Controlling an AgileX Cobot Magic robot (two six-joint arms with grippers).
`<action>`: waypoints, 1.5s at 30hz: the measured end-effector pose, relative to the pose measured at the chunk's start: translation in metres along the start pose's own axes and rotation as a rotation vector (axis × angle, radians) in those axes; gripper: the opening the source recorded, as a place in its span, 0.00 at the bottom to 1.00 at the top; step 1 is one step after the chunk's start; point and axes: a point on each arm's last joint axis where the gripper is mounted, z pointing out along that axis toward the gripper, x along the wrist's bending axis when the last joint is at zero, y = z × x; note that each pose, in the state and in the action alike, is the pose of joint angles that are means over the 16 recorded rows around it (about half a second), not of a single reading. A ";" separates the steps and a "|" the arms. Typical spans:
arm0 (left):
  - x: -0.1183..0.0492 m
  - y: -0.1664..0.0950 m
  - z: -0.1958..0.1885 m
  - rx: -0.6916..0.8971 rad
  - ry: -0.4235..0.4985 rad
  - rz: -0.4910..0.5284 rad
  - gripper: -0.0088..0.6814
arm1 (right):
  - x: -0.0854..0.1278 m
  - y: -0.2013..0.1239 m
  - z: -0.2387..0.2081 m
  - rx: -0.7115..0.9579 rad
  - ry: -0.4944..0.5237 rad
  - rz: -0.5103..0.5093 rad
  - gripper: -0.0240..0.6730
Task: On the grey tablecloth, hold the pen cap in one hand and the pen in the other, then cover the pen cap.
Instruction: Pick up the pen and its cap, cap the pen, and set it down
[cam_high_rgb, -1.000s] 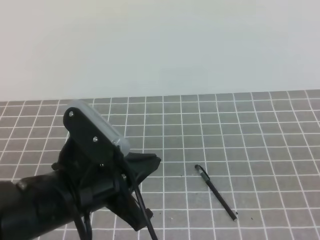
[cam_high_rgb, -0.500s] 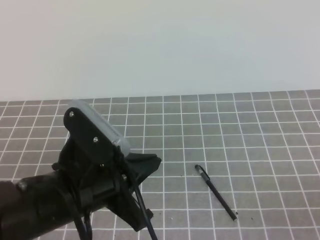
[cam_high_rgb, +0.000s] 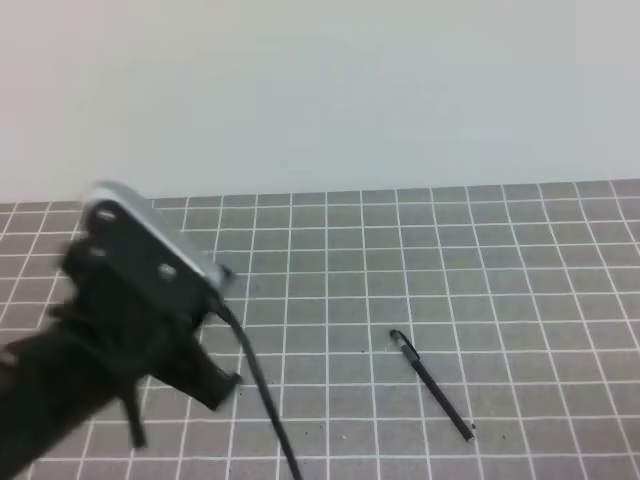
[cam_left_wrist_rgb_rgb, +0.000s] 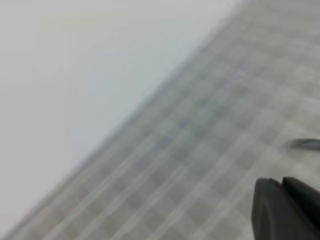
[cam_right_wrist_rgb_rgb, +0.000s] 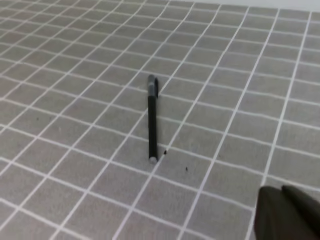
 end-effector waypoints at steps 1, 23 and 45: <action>0.006 -0.001 -0.004 -0.003 0.034 -0.001 0.01 | 0.000 -0.001 0.000 0.006 0.002 0.000 0.05; 0.031 -0.066 -0.111 -0.226 0.468 -0.181 0.01 | 0.002 -0.004 0.000 0.046 0.017 -0.001 0.05; 0.001 -0.149 -0.120 -0.098 0.475 -0.569 0.01 | 0.002 -0.004 0.000 0.045 0.017 -0.001 0.05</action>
